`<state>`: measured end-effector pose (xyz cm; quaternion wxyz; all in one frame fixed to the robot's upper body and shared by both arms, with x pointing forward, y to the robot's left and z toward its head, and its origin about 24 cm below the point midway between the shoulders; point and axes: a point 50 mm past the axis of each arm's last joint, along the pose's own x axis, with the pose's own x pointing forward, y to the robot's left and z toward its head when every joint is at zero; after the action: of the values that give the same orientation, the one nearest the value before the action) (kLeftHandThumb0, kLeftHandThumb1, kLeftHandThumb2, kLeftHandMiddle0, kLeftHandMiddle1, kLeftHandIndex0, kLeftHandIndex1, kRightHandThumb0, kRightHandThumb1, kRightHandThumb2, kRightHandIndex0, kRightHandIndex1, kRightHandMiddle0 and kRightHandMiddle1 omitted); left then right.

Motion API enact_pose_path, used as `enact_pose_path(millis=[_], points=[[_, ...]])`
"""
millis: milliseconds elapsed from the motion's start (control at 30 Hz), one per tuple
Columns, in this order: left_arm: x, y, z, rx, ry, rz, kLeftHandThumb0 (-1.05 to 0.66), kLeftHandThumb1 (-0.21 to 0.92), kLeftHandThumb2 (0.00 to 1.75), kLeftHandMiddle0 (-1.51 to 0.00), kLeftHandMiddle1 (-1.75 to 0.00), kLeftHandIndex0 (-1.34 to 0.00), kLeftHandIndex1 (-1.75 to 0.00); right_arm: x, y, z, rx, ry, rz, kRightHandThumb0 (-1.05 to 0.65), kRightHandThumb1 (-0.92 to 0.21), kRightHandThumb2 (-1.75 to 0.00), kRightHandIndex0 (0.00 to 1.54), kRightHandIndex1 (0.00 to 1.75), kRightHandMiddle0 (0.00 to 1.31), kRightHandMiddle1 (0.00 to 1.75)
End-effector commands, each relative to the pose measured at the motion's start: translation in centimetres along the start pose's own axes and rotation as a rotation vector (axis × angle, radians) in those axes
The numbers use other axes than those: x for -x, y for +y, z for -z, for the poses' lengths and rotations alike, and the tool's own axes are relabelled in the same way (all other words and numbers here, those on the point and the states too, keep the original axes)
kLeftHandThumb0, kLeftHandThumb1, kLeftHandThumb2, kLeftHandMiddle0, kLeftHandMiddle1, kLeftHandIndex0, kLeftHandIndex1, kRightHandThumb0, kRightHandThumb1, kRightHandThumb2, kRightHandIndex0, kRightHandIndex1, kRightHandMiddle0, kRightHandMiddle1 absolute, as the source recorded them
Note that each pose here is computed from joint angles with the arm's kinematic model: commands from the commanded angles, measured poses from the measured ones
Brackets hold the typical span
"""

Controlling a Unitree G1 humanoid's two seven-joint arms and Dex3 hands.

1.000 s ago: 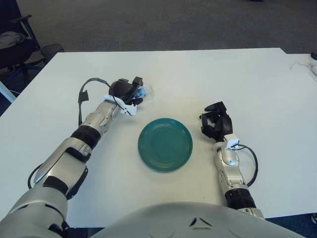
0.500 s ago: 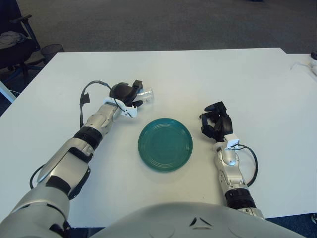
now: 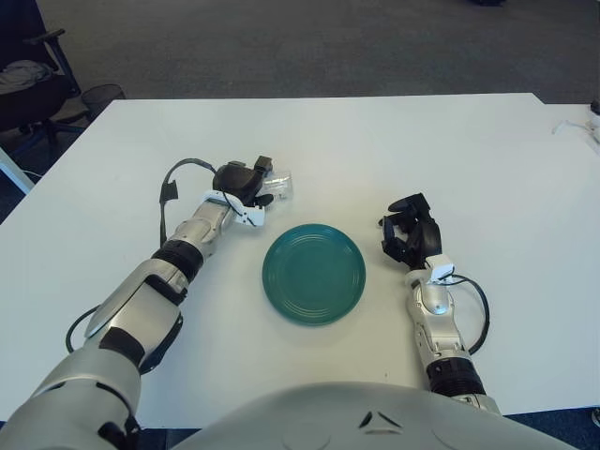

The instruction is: Put the bottle into the plate.

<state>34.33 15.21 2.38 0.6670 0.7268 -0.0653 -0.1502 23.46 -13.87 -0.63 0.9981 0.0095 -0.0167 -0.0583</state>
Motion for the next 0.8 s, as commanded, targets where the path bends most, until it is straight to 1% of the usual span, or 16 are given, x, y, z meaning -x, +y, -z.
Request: enact_pose_path(millis=[0, 267, 467, 767], points=[[0.8, -2.5, -0.6, -0.040, -0.014, 0.130, -1.02, 0.92, 1.23, -0.63, -1.70, -0.11, -1.26, 3.3, -0.5, 4.2, 0.008, 0.247, 0.019, 0.00, -0.63, -0.87, 0.44, 1.54, 0.25, 1.75], [0.7, -2.6, -1.1, -0.090, -0.043, 0.145, -1.02, 0.92, 1.23, -0.63, -1.56, -0.17, -1.30, 3.3, -0.4, 4.3, 0.006, 0.259, 0.017, 0.00, -0.64, -0.86, 0.43, 1.52, 0.29, 1.75], [0.5, -2.6, -1.6, -0.148, -0.088, 0.157, -1.00, 0.92, 1.22, -0.63, -1.54, -0.19, -1.31, 3.4, -0.2, 4.2, 0.002, 0.252, 0.013, 0.00, -0.65, -0.83, 0.40, 1.51, 0.30, 1.75], [0.4, -2.7, -2.2, -0.185, -0.138, 0.160, -1.00, 0.92, 1.22, -0.64, -1.56, -0.21, -1.36, 3.5, -0.3, 4.2, 0.009, 0.262, 0.012, 0.00, -0.66, -0.82, 0.40, 1.48, 0.32, 1.75]])
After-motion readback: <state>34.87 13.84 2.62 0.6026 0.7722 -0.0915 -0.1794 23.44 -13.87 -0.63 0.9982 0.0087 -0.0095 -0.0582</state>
